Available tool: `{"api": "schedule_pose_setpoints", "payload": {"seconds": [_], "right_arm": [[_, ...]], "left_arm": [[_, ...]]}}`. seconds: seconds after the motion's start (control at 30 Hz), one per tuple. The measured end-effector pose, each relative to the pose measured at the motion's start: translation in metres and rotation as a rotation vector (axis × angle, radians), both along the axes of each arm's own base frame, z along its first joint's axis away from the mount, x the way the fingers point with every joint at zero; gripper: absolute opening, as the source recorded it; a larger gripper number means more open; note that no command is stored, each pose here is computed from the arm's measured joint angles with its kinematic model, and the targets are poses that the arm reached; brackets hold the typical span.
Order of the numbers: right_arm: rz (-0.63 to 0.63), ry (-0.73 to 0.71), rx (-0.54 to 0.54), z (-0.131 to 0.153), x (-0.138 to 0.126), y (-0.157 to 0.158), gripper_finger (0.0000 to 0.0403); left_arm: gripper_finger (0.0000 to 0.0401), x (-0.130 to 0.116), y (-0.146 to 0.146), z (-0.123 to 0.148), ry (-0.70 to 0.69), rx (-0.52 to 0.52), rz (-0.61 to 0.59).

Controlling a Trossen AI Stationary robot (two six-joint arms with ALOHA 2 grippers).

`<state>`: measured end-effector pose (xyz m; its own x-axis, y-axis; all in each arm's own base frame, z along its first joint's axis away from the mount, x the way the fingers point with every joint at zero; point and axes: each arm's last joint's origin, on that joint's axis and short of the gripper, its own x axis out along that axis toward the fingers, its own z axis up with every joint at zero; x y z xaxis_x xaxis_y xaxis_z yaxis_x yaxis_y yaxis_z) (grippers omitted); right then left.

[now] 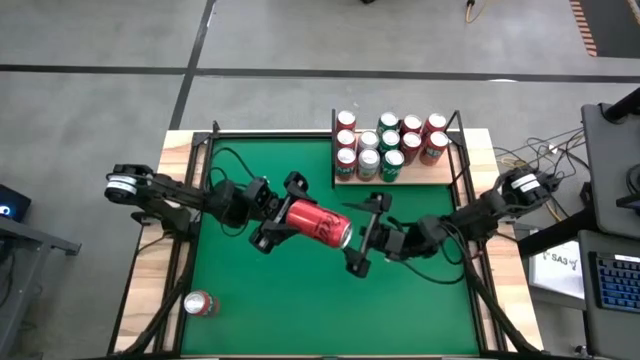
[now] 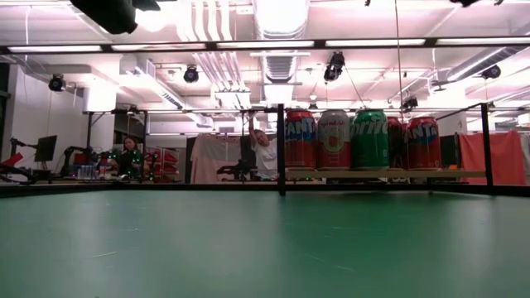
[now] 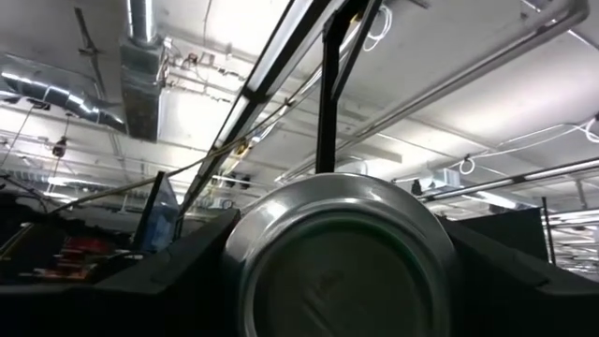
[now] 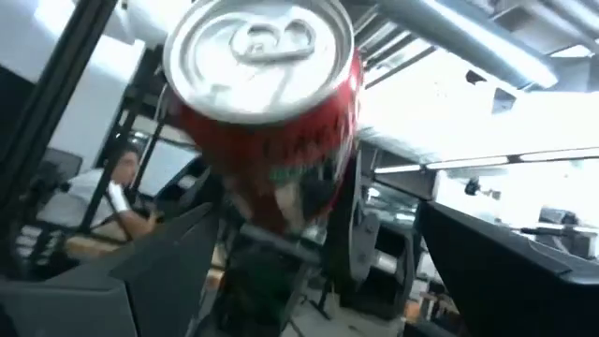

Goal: Place canned beverage on shelf
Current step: Put the red/black soda can on the shelf aligned with the other red/black soda cans

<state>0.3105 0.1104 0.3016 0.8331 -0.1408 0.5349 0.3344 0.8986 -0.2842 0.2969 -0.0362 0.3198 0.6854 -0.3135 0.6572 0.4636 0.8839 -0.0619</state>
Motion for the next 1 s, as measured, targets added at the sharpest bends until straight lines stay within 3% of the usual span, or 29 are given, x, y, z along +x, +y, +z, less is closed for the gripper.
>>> {"api": "schedule_pose_setpoints", "payload": {"seconds": [0.27, 0.5, 0.77, 0.9, 1.0], "right_arm": [[0.085, 0.008, -0.083, 0.017, 0.006, 0.003, 0.0363], [0.101, 0.009, -0.078, 0.029, 0.011, 0.005, 0.036], [0.094, 0.002, -0.061, 0.031, 0.011, 0.005, 0.0298], [0.072, 0.008, -0.038, 0.031, 0.01, 0.004, 0.0292], [0.047, 0.037, -0.015, 0.033, 0.008, 0.003, 0.0292]], "left_arm": [[0.0283, 0.0, 0.004, -0.006, 0.028, -0.009, 0.029], [0.0283, 0.003, 0.005, -0.01, 0.033, 0.005, 0.047], [0.0283, 0.004, 0.005, -0.012, 0.049, 0.008, 0.061], [0.0283, 0.004, 0.005, -0.013, 0.06, -0.003, 0.057], [0.0324, 0.005, 0.006, -0.016, 0.086, -0.008, 0.054]]}}
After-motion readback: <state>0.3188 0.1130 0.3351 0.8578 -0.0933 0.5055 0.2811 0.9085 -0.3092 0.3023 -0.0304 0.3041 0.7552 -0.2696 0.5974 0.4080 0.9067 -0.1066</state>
